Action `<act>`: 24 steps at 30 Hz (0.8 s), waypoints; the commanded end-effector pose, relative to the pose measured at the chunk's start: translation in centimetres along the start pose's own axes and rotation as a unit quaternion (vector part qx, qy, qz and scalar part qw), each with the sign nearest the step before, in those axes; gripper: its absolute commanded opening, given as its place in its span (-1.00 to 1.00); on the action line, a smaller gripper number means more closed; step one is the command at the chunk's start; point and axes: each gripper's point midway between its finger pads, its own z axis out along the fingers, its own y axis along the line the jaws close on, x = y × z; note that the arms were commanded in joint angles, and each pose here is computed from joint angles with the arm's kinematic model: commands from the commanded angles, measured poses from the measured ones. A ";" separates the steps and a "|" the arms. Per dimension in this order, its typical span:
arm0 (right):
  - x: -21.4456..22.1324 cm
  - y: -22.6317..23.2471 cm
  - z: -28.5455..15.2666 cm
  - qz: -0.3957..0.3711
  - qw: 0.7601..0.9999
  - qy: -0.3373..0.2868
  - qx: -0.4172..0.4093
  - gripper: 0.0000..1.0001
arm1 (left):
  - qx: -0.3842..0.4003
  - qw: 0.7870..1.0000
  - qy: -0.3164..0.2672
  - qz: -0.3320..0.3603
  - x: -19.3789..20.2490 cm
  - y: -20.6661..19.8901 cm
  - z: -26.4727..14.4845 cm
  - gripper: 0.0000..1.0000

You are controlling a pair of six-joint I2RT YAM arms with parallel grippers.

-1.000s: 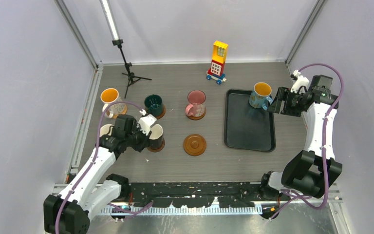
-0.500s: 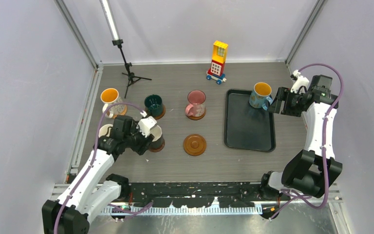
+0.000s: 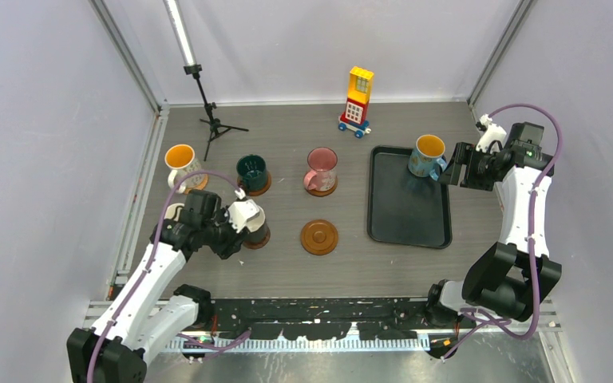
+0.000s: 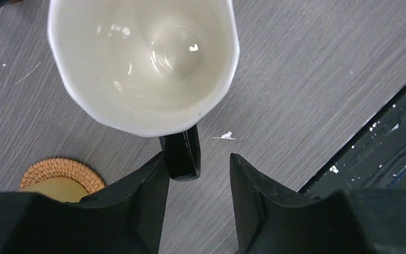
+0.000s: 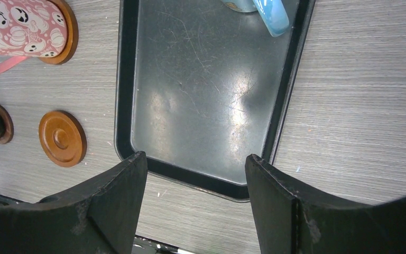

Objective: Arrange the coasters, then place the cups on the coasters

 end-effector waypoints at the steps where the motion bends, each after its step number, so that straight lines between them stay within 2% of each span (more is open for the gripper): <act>1: -1.6 0.1 -0.4 -0.021 1.000 -0.023 0.002 0.46 | 0.040 0.999 -0.011 0.030 -0.8 -1.2 -1.0 -0.09; 6: -1.7 0.1 -0.4 -0.022 1.000 -0.023 0.002 0.46 | 0.065 0.997 -0.013 0.044 -0.9 -2.1 -1.5 -0.17; 11: -1.9 -0.4 -0.2 -0.021 1.000 -0.020 0.012 0.46 | 0.016 1.000 -0.006 0.026 -1.2 -0.5 -2.1 0.22; 14: -2.5 -1.7 -0.1 -0.023 0.999 -0.023 0.044 0.46 | -0.010 1.000 -0.023 0.018 -2.4 0.2 -3.5 0.39; 18: -3.6 -3.4 0.7 -0.032 0.996 -0.016 0.082 0.46 | -0.039 0.998 -0.052 0.005 -4.9 1.3 -5.2 0.47; 24: -4.5 -4.1 3.9 -0.073 0.993 0.033 0.088 0.46 | -0.063 0.994 -0.086 -0.035 -8.7 3.0 -6.7 0.47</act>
